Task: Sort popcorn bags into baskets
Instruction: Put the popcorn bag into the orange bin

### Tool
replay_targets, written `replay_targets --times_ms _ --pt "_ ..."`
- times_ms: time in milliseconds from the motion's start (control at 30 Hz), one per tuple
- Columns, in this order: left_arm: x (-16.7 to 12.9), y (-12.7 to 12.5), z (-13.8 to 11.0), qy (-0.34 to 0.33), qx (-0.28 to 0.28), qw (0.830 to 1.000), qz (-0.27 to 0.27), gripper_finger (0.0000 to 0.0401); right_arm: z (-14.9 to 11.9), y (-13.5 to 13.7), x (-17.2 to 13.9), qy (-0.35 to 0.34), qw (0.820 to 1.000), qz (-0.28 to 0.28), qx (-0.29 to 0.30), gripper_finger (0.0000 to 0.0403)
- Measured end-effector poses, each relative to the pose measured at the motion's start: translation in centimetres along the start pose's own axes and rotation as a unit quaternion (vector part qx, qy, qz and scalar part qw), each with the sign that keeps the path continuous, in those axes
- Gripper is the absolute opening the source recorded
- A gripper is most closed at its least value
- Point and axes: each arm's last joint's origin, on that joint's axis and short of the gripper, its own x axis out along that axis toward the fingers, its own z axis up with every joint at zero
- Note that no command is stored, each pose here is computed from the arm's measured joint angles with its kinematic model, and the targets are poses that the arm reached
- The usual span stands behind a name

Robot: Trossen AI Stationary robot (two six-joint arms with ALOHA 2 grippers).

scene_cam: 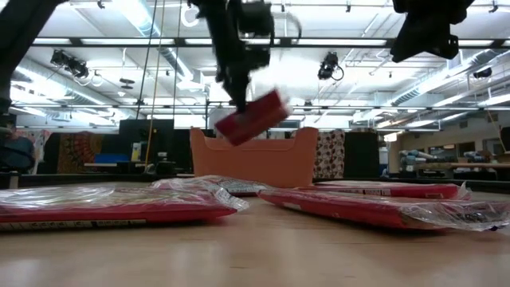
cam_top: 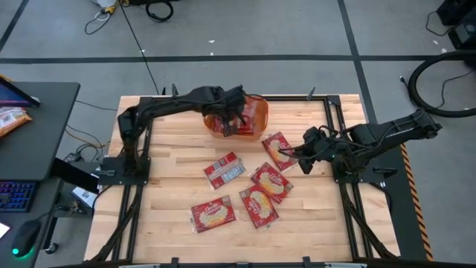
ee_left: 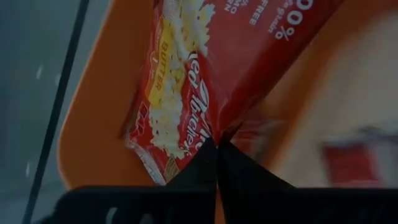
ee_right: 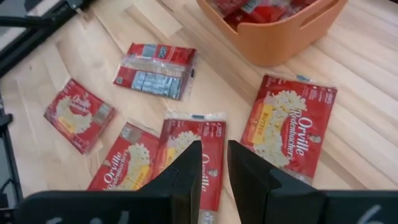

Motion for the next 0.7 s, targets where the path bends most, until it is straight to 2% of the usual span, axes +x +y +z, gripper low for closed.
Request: replay_targets --times_ms 133,233,333,433,533,600,633,700 --pt "2.3 1.4 -0.5 0.028 -0.055 0.997 0.045 0.0043 0.1 0.1 0.0 -0.005 1.000 0.005 0.003 0.0082" --pt "2.3 1.6 -0.5 0.027 -0.087 0.995 0.036 0.0089 0.1 0.2 0.0 -0.007 1.000 0.008 0.005 0.0082" --pt "1.6 1.2 -0.4 0.012 -0.098 0.995 -0.018 0.0135 0.2 0.3 0.0 -0.011 1.000 0.013 0.007 0.0082" --pt "0.1 0.4 0.0 -0.007 -0.108 0.986 -0.127 0.0166 0.3 0.4 0.0 -0.016 1.000 0.018 0.010 0.0082" --pt "-0.8 -1.5 0.3 -0.007 -0.118 0.957 -0.264 0.0177 0.3 0.4 0.0 -0.017 1.000 0.020 0.009 0.0082" --pt "-1.5 -3.4 0.3 0.008 -0.117 0.936 -0.331 0.0179 0.4 0.5 0.0 -0.022 0.999 0.025 0.005 0.0082" --pt "-1.8 -4.3 0.2 0.015 -0.111 0.930 -0.349 0.0179 0.5 0.6 0.0 -0.024 0.999 0.027 0.002 0.0082" --pt "-2.5 -6.4 0.1 0.020 -0.089 0.930 -0.356 0.0179 0.6 0.7 0.0 -0.029 0.999 0.033 -0.004 0.0082"
